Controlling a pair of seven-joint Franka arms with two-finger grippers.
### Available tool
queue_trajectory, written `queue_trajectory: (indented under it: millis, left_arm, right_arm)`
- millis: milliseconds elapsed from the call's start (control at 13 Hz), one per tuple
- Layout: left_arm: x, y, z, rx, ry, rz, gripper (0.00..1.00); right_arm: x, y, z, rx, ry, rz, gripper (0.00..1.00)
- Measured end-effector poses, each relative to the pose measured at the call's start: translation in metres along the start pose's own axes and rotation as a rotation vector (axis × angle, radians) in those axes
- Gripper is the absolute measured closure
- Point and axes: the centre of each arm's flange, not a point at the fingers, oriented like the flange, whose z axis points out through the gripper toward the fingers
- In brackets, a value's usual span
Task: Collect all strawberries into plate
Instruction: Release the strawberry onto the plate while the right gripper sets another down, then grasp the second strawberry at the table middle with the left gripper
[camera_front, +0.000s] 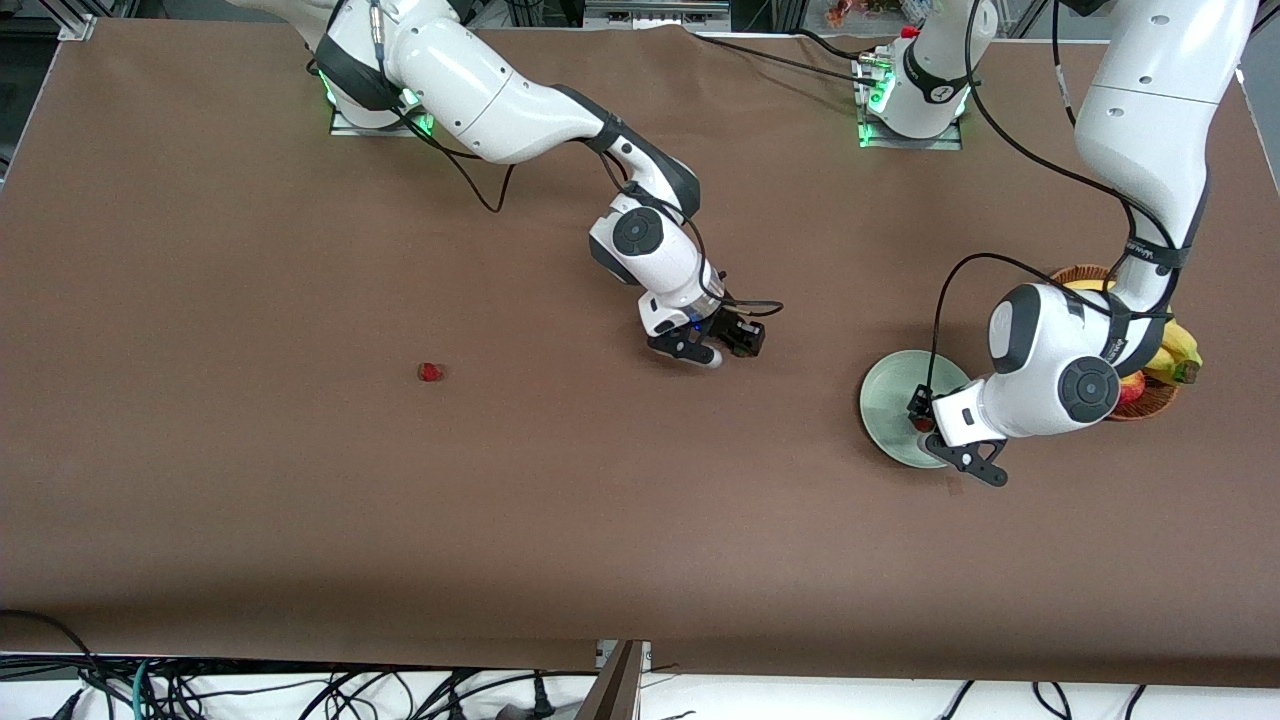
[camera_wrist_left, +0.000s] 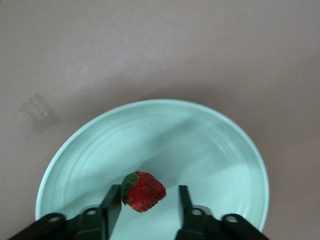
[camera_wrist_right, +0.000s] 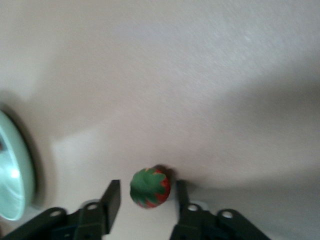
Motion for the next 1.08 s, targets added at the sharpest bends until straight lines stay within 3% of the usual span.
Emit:
queue_trajectory:
  millis: [154,308,462,615,923,1077]
  left_arm:
    - [0.004,0.007,-0.010,-0.012,0.015,0.002,0.20]
    - [0.010,0.031,-0.033,-0.031,0.008,-0.011,0.01]
    - [0.018,0.067,-0.055,-0.046,0.012,-0.086,0.00]
    - [0.025,0.105,-0.059,-0.065,0.003,-0.192,0.00]
    - [0.020,0.191,-0.012,-0.080,-0.053,-0.320,0.00]
    - [0.015,0.235,0.018,-0.082,-0.006,-0.336,0.00]
  right_arm:
    - [0.029,-0.017,-0.024,0.009,0.025,0.019,0.20]
    - [0.070,-0.024,-0.061,-0.086,0.030,0.031,0.01]
    - [0.109,-0.019,-0.101,-0.215,0.012,-0.035,0.00]
    - [0.149,0.010,-0.135,-0.319,-0.026,-0.190,0.00]
    - [0.202,0.100,-0.182,-0.498,-0.167,-0.413,0.00]
    - [0.221,0.145,-0.197,-0.568,-0.228,-0.474,0.00]
